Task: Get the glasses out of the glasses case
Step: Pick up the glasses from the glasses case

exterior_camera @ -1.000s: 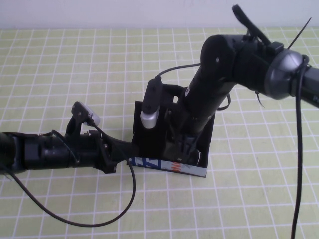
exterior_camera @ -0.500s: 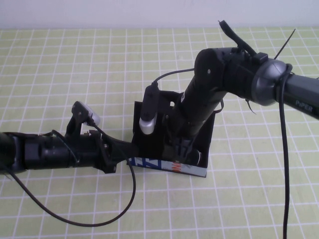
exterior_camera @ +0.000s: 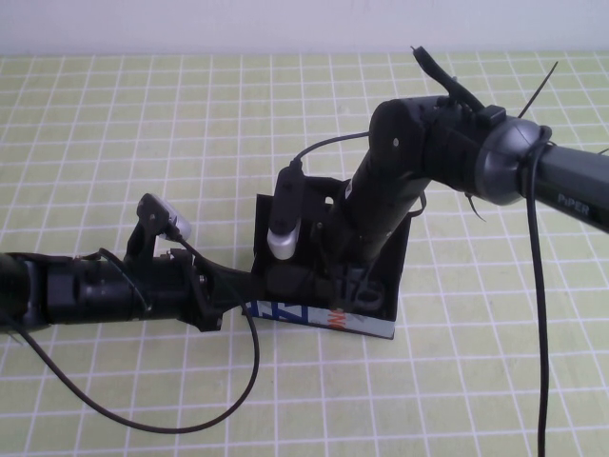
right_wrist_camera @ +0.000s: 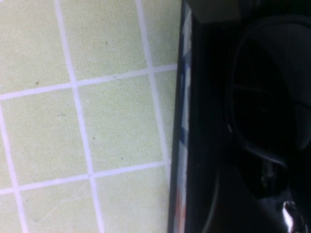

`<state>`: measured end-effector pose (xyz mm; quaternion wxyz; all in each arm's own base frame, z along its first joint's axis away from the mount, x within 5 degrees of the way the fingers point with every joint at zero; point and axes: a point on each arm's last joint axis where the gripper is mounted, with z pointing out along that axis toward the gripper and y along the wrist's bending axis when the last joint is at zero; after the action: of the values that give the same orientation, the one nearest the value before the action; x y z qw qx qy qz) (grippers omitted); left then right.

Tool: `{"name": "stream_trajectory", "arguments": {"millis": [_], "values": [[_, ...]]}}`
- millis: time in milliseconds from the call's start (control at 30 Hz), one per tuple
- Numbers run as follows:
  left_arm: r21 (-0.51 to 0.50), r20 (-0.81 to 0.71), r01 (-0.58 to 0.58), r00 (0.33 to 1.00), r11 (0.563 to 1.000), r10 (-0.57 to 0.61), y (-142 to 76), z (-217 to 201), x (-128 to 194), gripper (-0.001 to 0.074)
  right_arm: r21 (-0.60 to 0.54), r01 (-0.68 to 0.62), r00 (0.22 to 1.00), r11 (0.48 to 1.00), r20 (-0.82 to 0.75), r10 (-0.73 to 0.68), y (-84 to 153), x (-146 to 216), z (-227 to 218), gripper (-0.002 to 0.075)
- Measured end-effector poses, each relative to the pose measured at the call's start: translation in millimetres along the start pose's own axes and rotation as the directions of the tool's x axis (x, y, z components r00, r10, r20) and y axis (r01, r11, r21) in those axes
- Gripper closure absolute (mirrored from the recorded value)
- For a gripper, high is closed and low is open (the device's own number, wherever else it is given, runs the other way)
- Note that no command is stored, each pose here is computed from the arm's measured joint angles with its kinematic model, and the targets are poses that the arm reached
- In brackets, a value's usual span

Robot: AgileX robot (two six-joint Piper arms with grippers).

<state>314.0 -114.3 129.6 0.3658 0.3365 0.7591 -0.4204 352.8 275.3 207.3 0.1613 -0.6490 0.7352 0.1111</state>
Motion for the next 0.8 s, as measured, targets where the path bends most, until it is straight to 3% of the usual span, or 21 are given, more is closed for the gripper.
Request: {"name": "stream_trajectory", "arguments": {"millis": [400,667,800], "values": [[0.000,0.000,0.002,1.000,1.000,-0.002,0.0,0.0,0.0,0.0739,-0.031,-0.037,0.999,0.999,0.012,0.038,2.5,-15.1,-37.3,0.0458],[0.000,0.000,0.002,1.000,1.000,-0.002,0.0,0.0,0.0,0.0739,-0.044,-0.045,0.999,0.998,-0.002,0.045,0.0,-13.4,-26.3,0.0454],[0.000,0.000,0.002,1.000,1.000,-0.002,0.0,0.0,0.0,0.0739,-0.045,-0.046,0.999,0.998,-0.025,0.045,-3.2,-10.1,-13.7,0.0416]]}}
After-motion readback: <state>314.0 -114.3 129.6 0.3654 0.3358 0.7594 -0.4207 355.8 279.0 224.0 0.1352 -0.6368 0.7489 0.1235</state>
